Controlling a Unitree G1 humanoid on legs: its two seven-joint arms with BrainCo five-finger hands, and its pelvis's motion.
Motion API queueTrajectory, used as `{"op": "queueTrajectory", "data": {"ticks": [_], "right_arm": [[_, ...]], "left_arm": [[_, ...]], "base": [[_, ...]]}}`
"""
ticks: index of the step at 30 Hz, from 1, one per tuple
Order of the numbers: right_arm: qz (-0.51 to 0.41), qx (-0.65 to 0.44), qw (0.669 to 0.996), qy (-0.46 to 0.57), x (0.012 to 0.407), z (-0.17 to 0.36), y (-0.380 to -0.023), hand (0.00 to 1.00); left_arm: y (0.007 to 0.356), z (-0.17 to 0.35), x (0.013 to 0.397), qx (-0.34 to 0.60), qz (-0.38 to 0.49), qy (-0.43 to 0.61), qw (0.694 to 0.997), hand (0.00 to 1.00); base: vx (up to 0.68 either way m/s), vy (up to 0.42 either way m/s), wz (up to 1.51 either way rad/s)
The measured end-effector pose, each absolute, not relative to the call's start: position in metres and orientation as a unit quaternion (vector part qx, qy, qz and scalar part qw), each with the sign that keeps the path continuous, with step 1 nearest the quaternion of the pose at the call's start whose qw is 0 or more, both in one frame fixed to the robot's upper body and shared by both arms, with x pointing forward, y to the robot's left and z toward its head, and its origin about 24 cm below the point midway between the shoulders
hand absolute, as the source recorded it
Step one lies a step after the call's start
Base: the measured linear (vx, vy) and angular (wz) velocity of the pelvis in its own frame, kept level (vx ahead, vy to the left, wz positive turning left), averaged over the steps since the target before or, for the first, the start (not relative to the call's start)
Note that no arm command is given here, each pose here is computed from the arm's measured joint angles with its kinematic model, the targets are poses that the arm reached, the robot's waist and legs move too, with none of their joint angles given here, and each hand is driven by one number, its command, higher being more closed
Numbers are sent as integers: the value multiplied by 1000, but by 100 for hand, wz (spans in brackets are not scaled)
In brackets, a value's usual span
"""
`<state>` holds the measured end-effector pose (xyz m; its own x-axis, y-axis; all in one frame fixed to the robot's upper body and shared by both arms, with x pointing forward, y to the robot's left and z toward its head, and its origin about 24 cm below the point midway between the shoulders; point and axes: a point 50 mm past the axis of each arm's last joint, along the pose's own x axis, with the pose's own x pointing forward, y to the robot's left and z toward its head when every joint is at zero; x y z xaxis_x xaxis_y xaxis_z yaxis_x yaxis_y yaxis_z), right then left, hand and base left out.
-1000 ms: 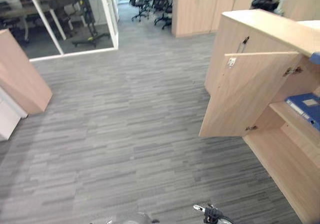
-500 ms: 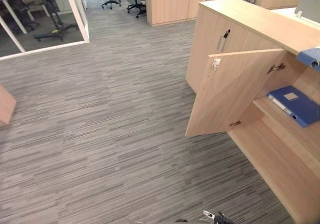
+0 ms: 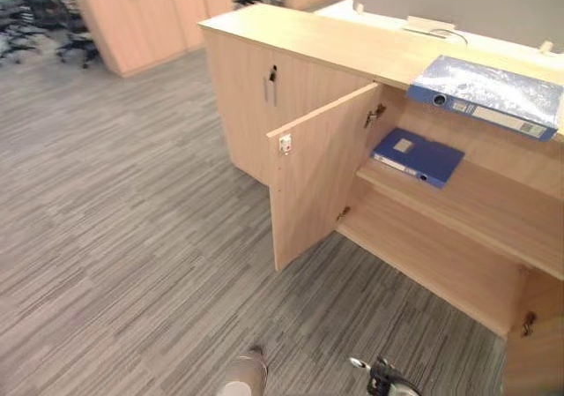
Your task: Walk over to the cabinet, pick up the folder, carry it to the office cabinet, place the folder inside the office cabinet, then close the office cabinet door
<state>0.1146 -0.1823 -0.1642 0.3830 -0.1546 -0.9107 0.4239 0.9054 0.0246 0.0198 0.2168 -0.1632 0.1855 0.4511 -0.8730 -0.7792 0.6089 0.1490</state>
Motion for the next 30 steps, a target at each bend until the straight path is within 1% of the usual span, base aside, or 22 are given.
{"op": "queueTrajectory", "data": {"ticks": [1, 5, 7, 9, 12, 16, 21, 26, 30], "right_arm": [[-167, 133, 824, 525, 118, -164, -175, 0], [-139, 119, 833, 523, 124, -163, -167, 0], [-141, 120, 831, 524, 122, -163, -167, 0], [-155, 136, 821, 532, 112, -166, -169, 0], [-163, 145, 812, 542, 102, -168, -169, 0], [-163, 136, 810, 546, 98, -169, -173, 0], [-170, 133, 816, 537, 94, -168, -177, 0], [-144, 115, 827, 531, 100, -166, -172, 0], [-144, 118, 828, 528, 103, -165, -170, 0]], "left_arm": [[218, -162, 30, -167, 406, 477, 762, 0], [220, -161, 37, -166, 403, 470, 768, 0], [221, -160, 42, -156, 391, 468, 777, 0], [224, -158, 54, -145, 380, 459, 790, 0], [228, -157, 59, -141, 379, 453, 795, 0], [222, -158, 57, -149, 379, 457, 791, 0], [214, -161, 44, -170, 397, 465, 772, 0], [215, -161, 42, -173, 403, 464, 769, 0], [215, -161, 42, -178, 405, 462, 768, 0]], "base": [[301, 378, -47], [236, 329, -93], [170, 274, -100], [71, 176, -97], [-8, 90, -81], [-111, -50, -67], [-126, -76, -55], [-77, -84, -28], [2, -146, -30]]}}
